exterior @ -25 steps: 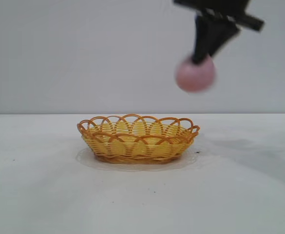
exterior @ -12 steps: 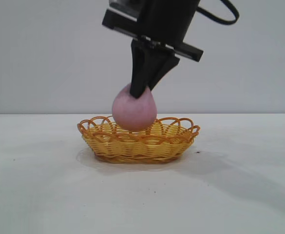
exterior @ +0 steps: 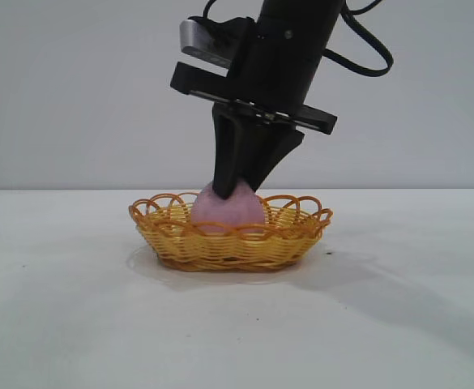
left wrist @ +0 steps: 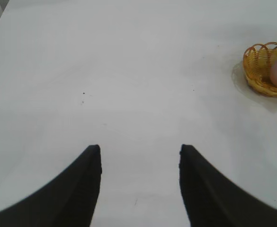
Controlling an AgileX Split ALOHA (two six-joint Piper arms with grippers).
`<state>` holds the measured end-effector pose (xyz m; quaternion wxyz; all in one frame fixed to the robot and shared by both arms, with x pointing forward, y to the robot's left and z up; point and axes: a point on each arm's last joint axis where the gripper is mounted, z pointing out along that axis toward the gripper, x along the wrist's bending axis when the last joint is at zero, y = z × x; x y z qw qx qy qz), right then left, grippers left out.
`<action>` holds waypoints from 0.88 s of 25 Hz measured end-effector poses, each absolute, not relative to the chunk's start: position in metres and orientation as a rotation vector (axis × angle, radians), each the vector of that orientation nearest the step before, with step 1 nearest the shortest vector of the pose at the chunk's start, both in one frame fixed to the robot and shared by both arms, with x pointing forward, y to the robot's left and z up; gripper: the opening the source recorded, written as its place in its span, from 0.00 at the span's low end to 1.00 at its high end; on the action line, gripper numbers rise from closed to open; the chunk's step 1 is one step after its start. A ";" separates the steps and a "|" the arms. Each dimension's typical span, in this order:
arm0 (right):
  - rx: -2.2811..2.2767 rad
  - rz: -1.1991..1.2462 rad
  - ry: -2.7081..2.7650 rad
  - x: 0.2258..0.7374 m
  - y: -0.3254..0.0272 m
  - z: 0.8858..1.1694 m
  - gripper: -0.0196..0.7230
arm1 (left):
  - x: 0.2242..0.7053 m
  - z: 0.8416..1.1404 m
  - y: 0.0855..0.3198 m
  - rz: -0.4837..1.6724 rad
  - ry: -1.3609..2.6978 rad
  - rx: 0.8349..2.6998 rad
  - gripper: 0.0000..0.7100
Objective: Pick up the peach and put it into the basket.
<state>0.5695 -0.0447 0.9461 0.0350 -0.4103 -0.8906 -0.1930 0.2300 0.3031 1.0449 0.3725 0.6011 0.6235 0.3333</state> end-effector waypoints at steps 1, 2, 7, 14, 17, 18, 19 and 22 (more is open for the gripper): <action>-1.261 -0.599 -2.739 0.569 -0.045 0.948 0.43 | 0.230 1.045 0.303 0.854 1.598 1.540 0.47; -1.257 -0.609 -2.747 0.569 -0.045 0.952 0.47 | 0.230 1.045 0.303 0.854 1.598 1.540 0.47; -1.286 -0.735 -2.765 0.569 -0.056 0.989 0.53 | 0.230 1.045 0.303 0.854 1.598 1.540 0.47; -1.934 -0.610 -2.667 0.618 -0.168 1.008 0.57 | 0.230 1.045 0.303 0.854 1.598 1.540 0.47; -2.270 -0.469 -2.473 0.635 -0.234 0.991 0.57 | 0.230 1.045 0.303 0.854 1.598 1.540 0.47; -2.343 -0.427 -2.404 0.638 -0.253 0.984 0.57 | 0.230 1.045 0.303 0.854 1.598 1.540 0.47; -2.394 -0.401 -2.356 0.640 -0.268 0.979 0.57 | 0.230 1.045 0.303 0.854 1.598 1.540 0.47; -2.471 -0.408 -2.291 0.644 -0.289 0.973 0.57 | 0.230 1.045 0.303 0.854 1.598 1.540 0.47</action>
